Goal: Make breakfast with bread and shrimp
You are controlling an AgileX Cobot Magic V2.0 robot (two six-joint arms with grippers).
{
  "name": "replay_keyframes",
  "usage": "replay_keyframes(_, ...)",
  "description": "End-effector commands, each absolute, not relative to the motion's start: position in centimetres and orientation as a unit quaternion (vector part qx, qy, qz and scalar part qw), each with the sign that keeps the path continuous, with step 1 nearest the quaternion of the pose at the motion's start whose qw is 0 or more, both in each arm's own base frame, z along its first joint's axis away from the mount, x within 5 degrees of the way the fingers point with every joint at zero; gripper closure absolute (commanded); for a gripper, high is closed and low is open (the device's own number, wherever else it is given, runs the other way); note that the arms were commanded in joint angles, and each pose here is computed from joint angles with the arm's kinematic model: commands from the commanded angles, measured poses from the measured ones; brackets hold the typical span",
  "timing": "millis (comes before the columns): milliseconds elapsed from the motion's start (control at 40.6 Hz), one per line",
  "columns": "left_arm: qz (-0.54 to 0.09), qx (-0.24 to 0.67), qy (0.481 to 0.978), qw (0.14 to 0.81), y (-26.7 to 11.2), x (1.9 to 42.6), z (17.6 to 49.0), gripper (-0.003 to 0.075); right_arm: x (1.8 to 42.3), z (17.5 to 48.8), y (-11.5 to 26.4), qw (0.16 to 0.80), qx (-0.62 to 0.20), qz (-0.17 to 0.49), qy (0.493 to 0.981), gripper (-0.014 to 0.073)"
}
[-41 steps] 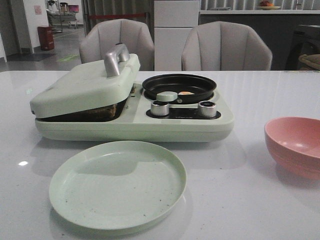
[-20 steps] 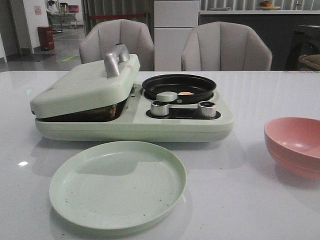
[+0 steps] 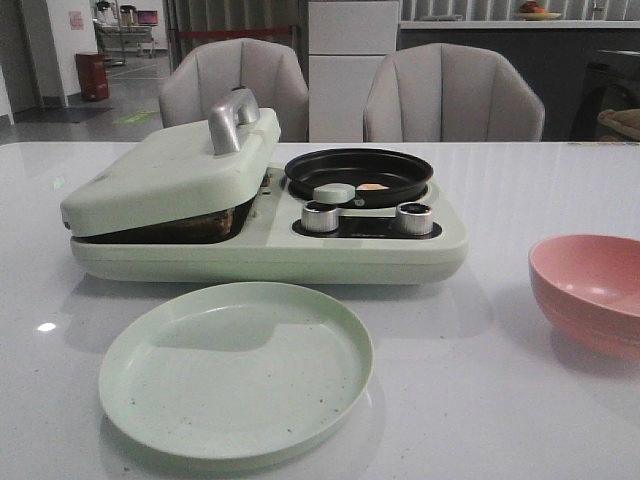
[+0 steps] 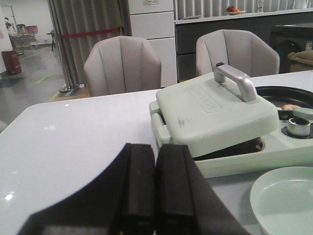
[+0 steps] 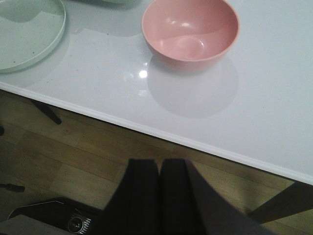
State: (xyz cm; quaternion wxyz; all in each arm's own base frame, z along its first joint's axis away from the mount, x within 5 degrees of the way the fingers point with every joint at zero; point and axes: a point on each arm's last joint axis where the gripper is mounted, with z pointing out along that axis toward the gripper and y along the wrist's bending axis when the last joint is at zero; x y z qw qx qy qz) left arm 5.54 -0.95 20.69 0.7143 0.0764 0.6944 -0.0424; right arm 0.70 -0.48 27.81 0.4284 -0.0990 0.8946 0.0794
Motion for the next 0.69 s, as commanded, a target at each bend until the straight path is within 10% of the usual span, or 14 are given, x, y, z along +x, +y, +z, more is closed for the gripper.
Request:
replay_keyframes(0, -0.040, 0.061, 0.665, 0.743, -0.80, 5.49, 20.63, 0.0619, 1.12, 28.90, -0.40, 0.461, -0.104, 0.079, 0.878, 0.0561)
replay_keyframes(665, -0.068, 0.032, 0.671, 0.738, -0.77, 5.51, 20.54, 0.0619, 1.12, 28.90, -0.40, 0.461, -0.104, 0.079, 0.878, 0.0561)
